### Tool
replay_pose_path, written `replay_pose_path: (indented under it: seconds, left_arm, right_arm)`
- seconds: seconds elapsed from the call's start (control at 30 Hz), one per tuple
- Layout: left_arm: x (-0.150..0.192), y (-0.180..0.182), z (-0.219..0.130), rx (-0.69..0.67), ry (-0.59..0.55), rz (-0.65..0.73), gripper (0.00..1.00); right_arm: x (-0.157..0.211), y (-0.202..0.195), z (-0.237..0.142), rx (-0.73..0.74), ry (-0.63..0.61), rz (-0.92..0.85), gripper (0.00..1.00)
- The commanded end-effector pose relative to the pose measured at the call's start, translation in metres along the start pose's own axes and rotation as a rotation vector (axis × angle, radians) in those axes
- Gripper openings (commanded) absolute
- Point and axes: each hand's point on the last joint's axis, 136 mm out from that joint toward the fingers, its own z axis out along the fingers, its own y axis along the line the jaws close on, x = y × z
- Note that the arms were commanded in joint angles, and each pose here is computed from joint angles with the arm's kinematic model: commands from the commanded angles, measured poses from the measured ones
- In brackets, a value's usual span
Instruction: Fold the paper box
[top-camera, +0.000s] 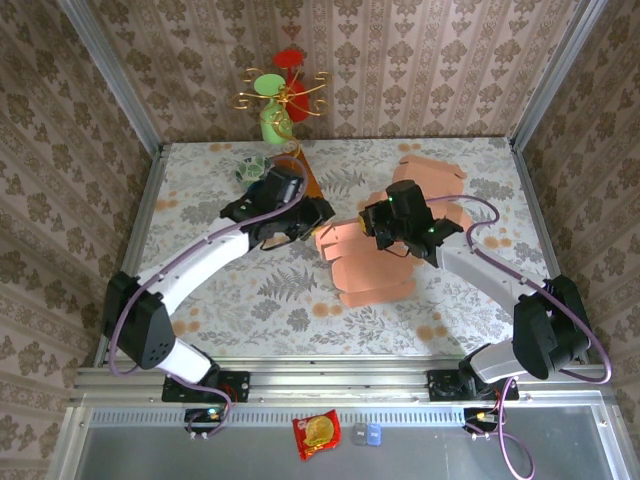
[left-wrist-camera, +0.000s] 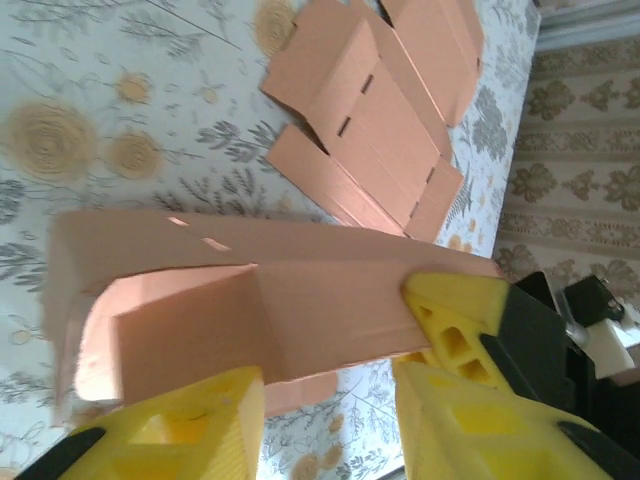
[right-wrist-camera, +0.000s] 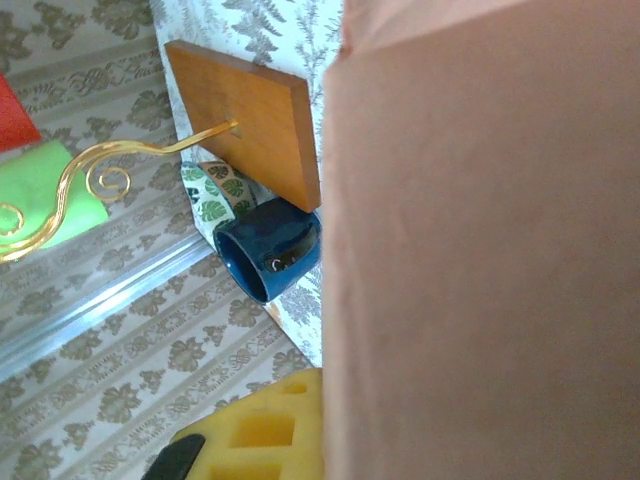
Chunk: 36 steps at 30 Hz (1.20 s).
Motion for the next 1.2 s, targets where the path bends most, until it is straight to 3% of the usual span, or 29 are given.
replay_pose_path:
  seconds: [0.0,0.2,0.53,0.87,1.17]
  left_arm:
    - [-0.018,0.01,-0.028,0.014,-0.056,0.028,0.44]
    - [-0.028,0.072,-0.036,-0.09,-0.062,0.066,0.42]
    - [-0.024,0.122,-0.031,-0.175,-0.05,0.215,0.36]
    - [-0.012,0.132,-0.015,0.023,-0.122,0.532,0.38]
    - [0.0,0.137,0.017,0.126,-0.082,0.724,0.45]
  right_arm:
    - [0.001,0.009,0.001,-0.067,0.017,-0.152,0.0]
    - [0.006,0.0,0.02,-0.104,0.088,-0.148,0.0]
    - [0.023,-0.004,0.051,-0.133,0.251,-0.16,0.0]
    - [0.019,-0.025,0.058,-0.082,0.301,-0.246,0.0]
    - [0.018,-0.029,0.064,-0.087,0.334,-0.236,0.0]
